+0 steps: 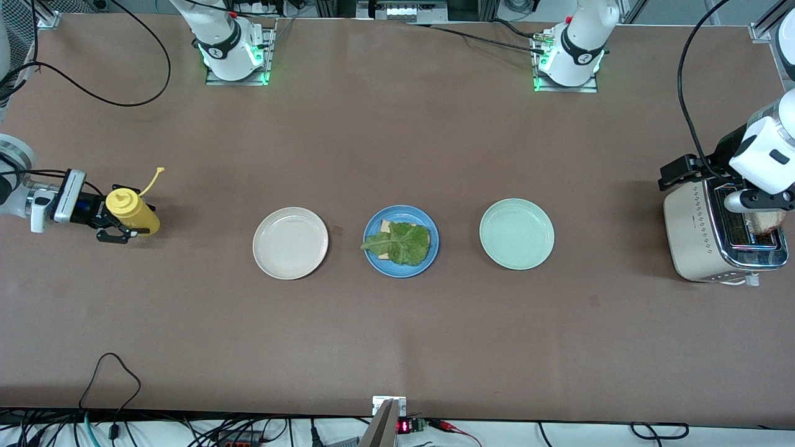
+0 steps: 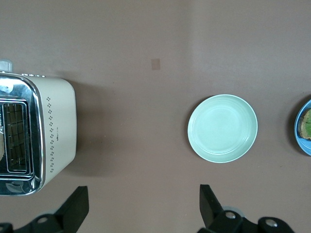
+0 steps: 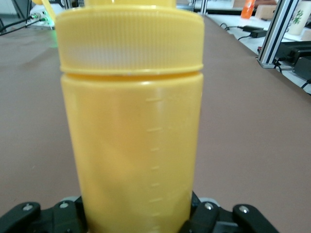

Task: Make sandwich in blue plate with both arms
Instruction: 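Lift the yellow bottle off the table with the right gripper, then carry the yellow bottle over the blue plate with the right gripper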

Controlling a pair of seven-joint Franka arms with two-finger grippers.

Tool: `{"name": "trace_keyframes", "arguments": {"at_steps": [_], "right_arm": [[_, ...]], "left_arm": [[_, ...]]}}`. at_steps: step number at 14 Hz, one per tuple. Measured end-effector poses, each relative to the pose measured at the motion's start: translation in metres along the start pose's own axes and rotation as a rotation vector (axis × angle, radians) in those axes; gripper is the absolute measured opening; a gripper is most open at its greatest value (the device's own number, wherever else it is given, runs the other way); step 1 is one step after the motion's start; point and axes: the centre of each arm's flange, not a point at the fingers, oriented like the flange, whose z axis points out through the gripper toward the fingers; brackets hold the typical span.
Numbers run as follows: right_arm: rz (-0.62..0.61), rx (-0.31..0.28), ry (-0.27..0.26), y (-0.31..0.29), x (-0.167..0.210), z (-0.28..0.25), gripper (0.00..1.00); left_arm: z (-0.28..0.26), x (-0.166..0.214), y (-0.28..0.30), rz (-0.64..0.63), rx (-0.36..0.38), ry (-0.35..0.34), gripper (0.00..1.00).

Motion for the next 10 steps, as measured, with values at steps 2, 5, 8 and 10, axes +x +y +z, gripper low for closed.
{"name": "trace_keyframes", "arguments": {"at_steps": [2, 5, 8, 10], "right_arm": [[0.013, 0.024, -0.061, 0.019, 0.039, 0.010, 0.62], [0.067, 0.047, -0.155, 0.042, 0.088, 0.034, 0.62], [0.095, 0.040, -0.253, 0.061, 0.122, 0.067, 0.62], [0.122, 0.048, -0.315, 0.069, 0.143, 0.088, 0.62]], "left_arm": [[0.000, 0.000, 0.000, 0.001, 0.000, 0.000, 1.00], [0.000, 0.000, 0.000, 0.001, 0.000, 0.001, 1.00], [-0.001, 0.000, 0.000, 0.001, 0.000, 0.002, 1.00], [-0.001, 0.000, 0.001, 0.001, 0.000, 0.002, 1.00]]}}
